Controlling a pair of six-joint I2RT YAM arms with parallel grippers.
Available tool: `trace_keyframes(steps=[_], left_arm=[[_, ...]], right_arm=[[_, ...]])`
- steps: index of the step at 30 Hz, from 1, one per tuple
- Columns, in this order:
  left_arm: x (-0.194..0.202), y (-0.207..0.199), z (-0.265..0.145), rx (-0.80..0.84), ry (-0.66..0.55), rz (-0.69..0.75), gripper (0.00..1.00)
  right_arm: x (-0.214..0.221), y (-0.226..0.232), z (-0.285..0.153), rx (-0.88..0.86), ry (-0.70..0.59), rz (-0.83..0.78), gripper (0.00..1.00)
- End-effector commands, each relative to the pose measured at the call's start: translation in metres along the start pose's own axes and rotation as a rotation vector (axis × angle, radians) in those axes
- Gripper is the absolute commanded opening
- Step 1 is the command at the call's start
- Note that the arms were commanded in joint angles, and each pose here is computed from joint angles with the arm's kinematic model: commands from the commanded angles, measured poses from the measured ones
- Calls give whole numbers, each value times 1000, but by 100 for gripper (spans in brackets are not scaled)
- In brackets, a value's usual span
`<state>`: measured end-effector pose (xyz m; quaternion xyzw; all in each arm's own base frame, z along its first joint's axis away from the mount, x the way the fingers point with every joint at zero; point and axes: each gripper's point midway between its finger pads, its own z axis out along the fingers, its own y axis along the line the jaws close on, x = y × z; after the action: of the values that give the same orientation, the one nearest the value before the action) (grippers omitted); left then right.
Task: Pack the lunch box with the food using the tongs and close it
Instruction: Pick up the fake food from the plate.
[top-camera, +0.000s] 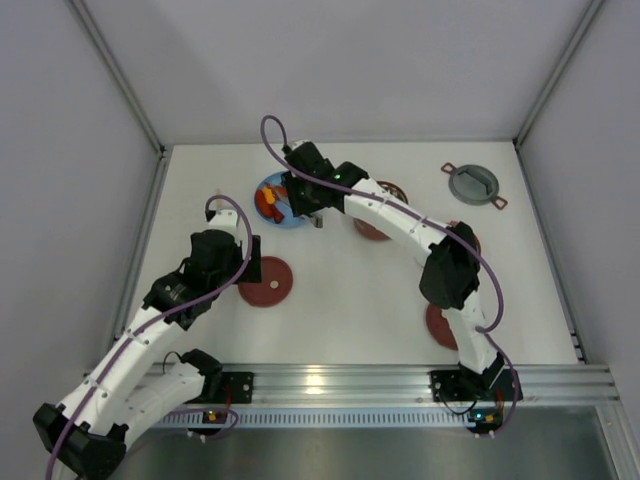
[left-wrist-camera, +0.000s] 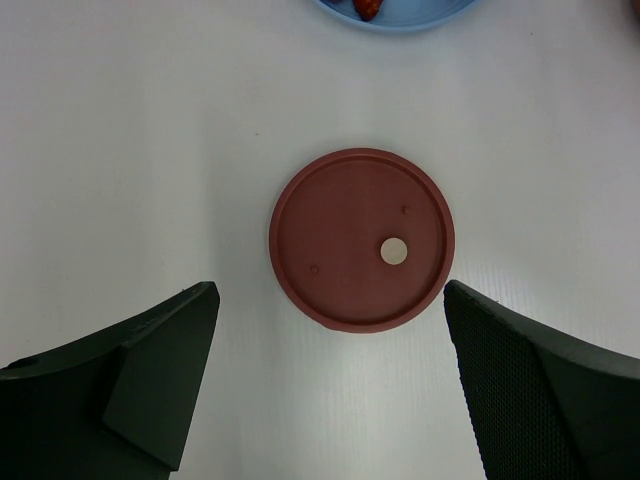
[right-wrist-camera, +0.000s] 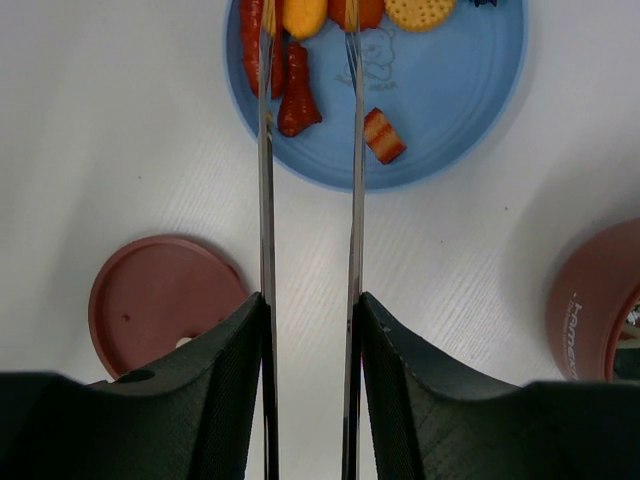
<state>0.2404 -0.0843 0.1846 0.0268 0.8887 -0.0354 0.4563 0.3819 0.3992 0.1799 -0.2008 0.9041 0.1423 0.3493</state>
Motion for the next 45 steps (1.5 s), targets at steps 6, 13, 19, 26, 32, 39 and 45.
trace_keyframes(steps=[6, 13, 19, 26, 32, 39, 45], left_arm=[[-3, -3, 0, 11, -14, -12, 99], [-3, -3, 0, 12, -14, -12, 99], [-3, -4, 0, 13, -14, -12, 99], [-3, -4, 0, 13, -14, -12, 99], [-2, -3, 1, 13, -12, -12, 99], [-2, -4, 1, 14, -12, -10, 99], [-3, -3, 0, 14, -15, -13, 99]], right_arm=[[18, 24, 14, -42, 59, -53, 41], [34, 23, 22, -21, 97, -73, 40], [44, 20, 24, -3, 115, -77, 40], [51, 16, 18, 3, 118, -77, 39], [52, 18, 15, -12, 120, -79, 39], [49, 18, 10, -14, 111, -81, 40], [45, 19, 16, -8, 118, -98, 40]])
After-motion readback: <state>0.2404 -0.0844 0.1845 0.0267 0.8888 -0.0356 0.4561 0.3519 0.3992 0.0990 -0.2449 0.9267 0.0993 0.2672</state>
